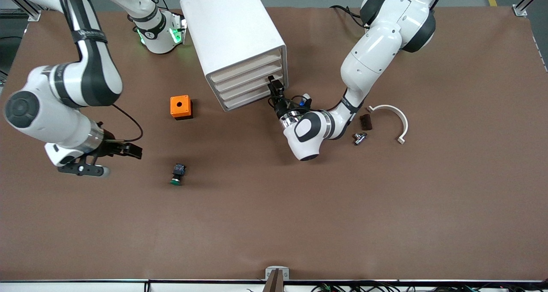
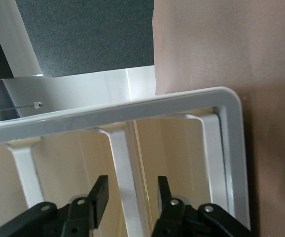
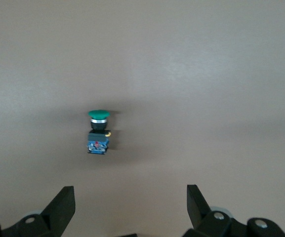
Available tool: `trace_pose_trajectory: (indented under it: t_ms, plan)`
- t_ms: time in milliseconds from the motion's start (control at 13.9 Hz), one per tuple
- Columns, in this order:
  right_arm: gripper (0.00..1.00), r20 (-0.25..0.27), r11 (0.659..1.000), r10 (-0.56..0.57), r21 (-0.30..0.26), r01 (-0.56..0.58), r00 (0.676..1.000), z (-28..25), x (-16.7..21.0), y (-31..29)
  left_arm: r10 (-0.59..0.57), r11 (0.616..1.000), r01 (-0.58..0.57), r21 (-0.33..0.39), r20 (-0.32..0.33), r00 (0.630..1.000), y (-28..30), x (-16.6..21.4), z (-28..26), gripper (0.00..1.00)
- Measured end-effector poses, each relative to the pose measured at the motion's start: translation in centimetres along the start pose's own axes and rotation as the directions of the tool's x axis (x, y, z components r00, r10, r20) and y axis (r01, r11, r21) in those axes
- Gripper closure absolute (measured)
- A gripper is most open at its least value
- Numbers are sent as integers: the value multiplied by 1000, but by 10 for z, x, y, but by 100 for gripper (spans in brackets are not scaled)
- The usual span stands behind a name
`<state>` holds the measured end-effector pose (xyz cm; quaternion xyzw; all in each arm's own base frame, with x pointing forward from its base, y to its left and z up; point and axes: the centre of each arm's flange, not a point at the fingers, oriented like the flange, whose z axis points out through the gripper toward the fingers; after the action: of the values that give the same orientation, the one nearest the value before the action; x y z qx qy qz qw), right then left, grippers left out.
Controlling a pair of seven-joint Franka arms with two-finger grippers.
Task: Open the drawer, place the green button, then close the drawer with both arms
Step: 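Grip the drawer with the left gripper while the right gripper reaches the button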
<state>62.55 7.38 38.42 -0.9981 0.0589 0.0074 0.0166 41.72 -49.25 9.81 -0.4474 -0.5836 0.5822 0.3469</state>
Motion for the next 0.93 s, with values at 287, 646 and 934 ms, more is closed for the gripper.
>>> trace_pose_trajectory:
  t_ms: [287, 646, 934]
  plan:
    - [0, -28, 1000, -4, 0, 4, 1000, 29, 6, -21, -12, 1000, 12, 4, -27, 1000, 0, -5, 17, 65]
    - [0, -41, 1000, 5, 0, -5, 999, 45, 11, -21, -82, 997, 82, 4, -36, 996, 1, -6, 23, 85]
    - [0, -67, 1000, 18, 5, -18, 998, 62, 13, -34, -108, 994, 108, 2, -29, 994, 1, -5, 19, 90]
